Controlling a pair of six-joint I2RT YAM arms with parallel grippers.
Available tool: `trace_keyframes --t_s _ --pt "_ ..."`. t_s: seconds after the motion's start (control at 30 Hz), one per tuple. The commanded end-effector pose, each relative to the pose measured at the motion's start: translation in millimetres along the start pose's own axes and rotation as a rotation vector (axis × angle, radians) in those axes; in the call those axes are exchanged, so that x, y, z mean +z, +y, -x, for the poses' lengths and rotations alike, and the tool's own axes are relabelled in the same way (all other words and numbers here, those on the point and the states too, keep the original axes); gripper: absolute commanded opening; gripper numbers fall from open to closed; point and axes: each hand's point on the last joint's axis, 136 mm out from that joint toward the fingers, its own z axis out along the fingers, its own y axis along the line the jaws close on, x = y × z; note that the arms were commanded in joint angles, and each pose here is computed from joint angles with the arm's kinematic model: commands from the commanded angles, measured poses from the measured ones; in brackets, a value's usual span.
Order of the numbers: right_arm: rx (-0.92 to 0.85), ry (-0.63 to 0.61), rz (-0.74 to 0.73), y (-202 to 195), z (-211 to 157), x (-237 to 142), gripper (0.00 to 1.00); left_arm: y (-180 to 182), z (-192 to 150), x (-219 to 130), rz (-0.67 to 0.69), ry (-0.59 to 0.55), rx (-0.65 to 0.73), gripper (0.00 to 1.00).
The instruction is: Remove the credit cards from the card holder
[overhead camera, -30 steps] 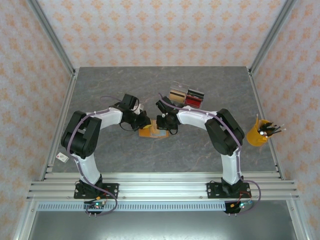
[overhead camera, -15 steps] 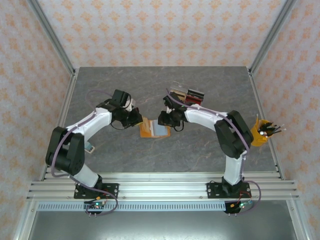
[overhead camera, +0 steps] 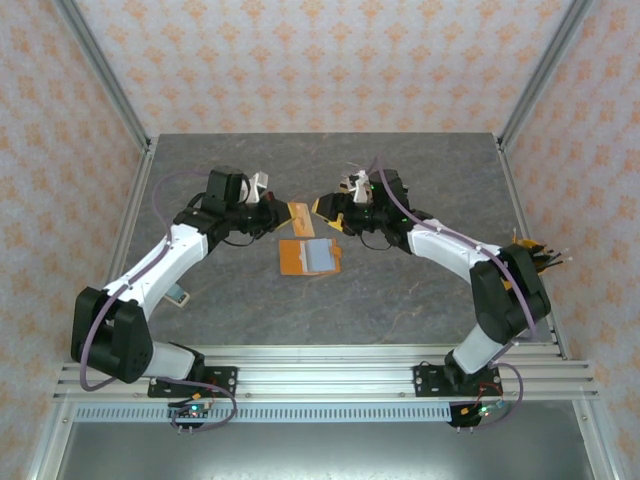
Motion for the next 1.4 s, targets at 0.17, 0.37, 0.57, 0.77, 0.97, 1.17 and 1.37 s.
trace_keyframes --t_s 0.17,0.37,0.57,0.77,0.97,1.17,1.37 --pt "-0.024 0.016 0.255 66.4 2.5 -16.1 0.62 -37.9 12.7 -10.3 -0.192 -0.066 -0.036 0.00" --pt "0.012 0.018 0.284 71.3 1.2 -19.2 0.52 -33.8 14.9 -11.0 -0.167 -0.085 -0.037 0.00" --pt "0.023 0.011 0.303 76.2 -0.2 -24.4 0.40 -25.7 14.9 -8.2 -0.137 -0.087 -0.036 0.00" --pt "0.023 0.014 0.306 78.9 -2.0 -27.4 0.18 -22.2 16.0 -8.3 -0.110 -0.092 -0.035 0.00" --pt "-0.042 0.010 0.200 63.4 -2.1 -23.9 0.00 -8.7 14.6 -11.3 -0.020 -0.091 -0.035 0.14" --pt "-0.282 -0.033 -0.125 31.3 9.5 -36.6 0.00 41.6 14.3 -43.9 0.299 -0.102 0.001 0.54" --pt "-0.581 -0.107 -0.514 -0.6 45.0 -69.8 0.00 82.0 17.5 -91.9 0.583 -0.137 0.095 0.86"
